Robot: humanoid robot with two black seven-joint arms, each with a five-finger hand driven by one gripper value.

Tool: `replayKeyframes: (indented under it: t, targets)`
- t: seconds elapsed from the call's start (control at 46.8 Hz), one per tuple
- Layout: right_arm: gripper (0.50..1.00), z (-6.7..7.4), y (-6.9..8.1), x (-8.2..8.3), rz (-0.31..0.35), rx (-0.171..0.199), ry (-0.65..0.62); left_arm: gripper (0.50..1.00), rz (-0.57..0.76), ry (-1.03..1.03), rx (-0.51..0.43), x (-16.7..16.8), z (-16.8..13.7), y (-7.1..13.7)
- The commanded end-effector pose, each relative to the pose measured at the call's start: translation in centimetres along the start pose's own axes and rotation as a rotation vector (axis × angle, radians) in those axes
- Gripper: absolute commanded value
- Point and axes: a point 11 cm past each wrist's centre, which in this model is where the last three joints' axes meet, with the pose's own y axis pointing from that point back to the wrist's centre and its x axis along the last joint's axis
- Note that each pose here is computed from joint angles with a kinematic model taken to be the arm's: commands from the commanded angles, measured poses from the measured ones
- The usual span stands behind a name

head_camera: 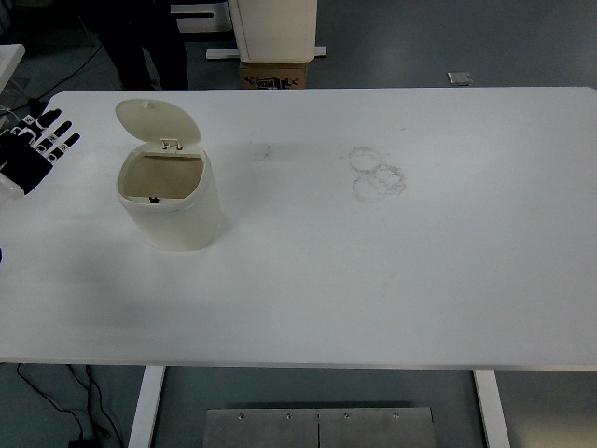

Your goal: Close trash bin

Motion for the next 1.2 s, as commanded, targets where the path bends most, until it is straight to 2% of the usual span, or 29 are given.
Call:
replayKeyframes:
  t: [0.0, 0.171, 0.342, 0.641, 0.812, 1.175]
  targets:
    - [0.991, 0.0, 0.0, 0.0, 0.000, 0.000, 0.000, 1.000, -0.006, -0.008, 0.003, -0.3, 0.2, -0.1]
    - [0.991, 0.0, 0.0, 0.0, 0.000, 0.000, 0.000, 1.000, -0.035, -0.076, 0.044, -1.5, 0.7, -0.7]
    - [0.991, 0.0, 0.0, 0.0, 0.000, 0.000, 0.000, 1.000, -0.118, -0.119, 0.079, -4.0, 1.4, -1.0]
    - [0.991, 0.0, 0.0, 0.0, 0.000, 0.000, 0.000, 1.000, -0.230, -0.239, 0.097, -8.4, 5.5, -0.7]
    - [0.991, 0.0, 0.0, 0.0, 0.000, 0.000, 0.000, 1.000, -0.270, -0.341, 0.142, -10.9, 6.8, -1.0]
    - [0.991, 0.0, 0.0, 0.0, 0.000, 0.000, 0.000, 1.000, -0.374, -0.513, 0.254, -16.3, 6.5, -1.5]
